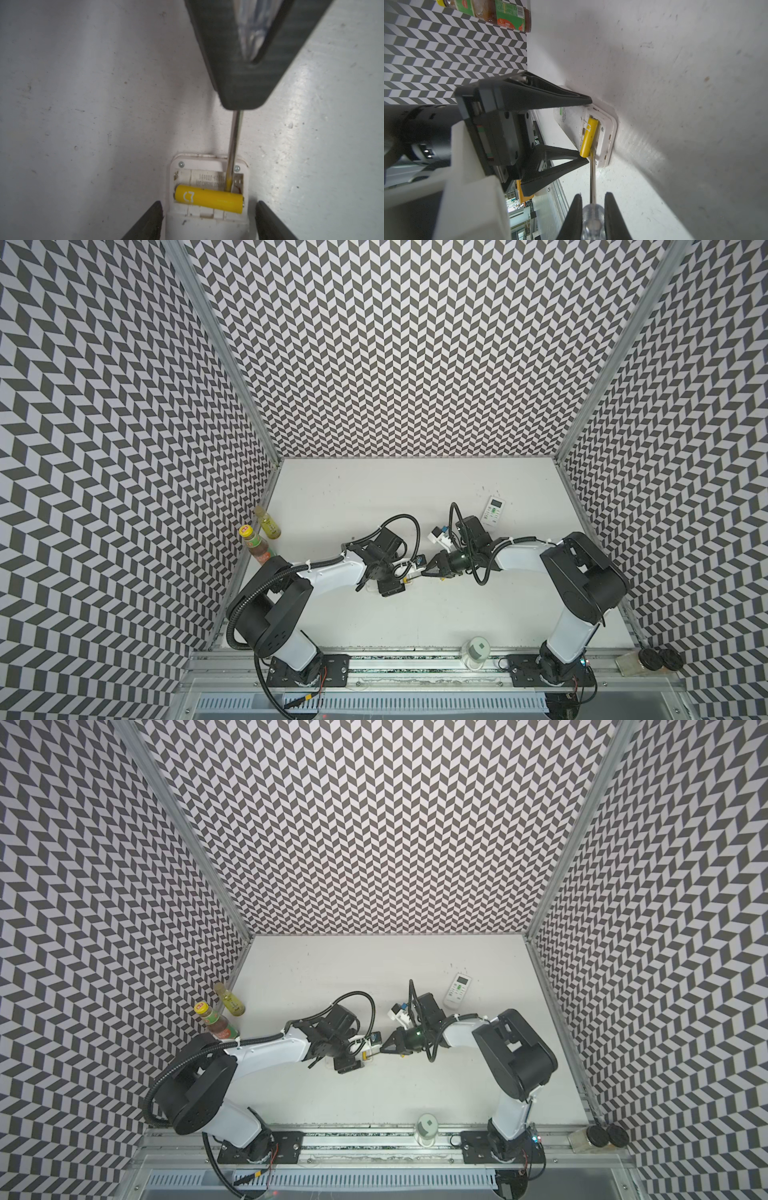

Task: Unload the batteries from the remote control

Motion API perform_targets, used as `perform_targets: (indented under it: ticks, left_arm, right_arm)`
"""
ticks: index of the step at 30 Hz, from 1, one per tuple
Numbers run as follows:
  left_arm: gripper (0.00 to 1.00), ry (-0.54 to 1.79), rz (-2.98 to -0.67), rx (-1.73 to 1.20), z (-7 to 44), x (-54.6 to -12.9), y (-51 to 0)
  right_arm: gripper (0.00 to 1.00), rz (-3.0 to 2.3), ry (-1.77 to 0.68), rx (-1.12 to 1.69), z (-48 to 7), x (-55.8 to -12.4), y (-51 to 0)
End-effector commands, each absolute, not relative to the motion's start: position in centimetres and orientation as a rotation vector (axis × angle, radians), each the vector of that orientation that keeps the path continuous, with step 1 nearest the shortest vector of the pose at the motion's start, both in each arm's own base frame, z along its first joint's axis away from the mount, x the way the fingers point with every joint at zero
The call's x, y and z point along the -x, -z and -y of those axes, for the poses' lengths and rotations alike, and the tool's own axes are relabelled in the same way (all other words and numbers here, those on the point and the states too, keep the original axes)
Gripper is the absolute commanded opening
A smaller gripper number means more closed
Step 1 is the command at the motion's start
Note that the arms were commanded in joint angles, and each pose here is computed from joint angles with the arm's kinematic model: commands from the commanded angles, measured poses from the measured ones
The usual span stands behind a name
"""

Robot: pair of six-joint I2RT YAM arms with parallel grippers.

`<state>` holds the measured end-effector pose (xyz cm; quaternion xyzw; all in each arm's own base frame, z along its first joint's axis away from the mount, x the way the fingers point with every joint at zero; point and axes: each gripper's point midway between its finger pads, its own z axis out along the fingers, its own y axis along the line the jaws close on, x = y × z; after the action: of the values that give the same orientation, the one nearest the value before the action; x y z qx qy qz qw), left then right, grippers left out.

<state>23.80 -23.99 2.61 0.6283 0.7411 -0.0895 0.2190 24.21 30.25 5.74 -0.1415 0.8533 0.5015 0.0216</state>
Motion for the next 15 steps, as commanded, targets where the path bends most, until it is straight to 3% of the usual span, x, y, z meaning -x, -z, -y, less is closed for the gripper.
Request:
perform_targets:
  ticks: [1,15]
  left_arm:
    - [0.68,0.261,-2.033,-1.742,24.30,-23.69,-2.72]
    - [0.67,0.300,-2.014,-1.751,24.72,-23.40,-3.28]
  right_arm:
    - [0.00,-2.566,-1.620,0.447,-30.49,-24.31,-7.34]
    - [0.00,-2.543,-1.650,0.417,-30.72,-24.88,-8.01]
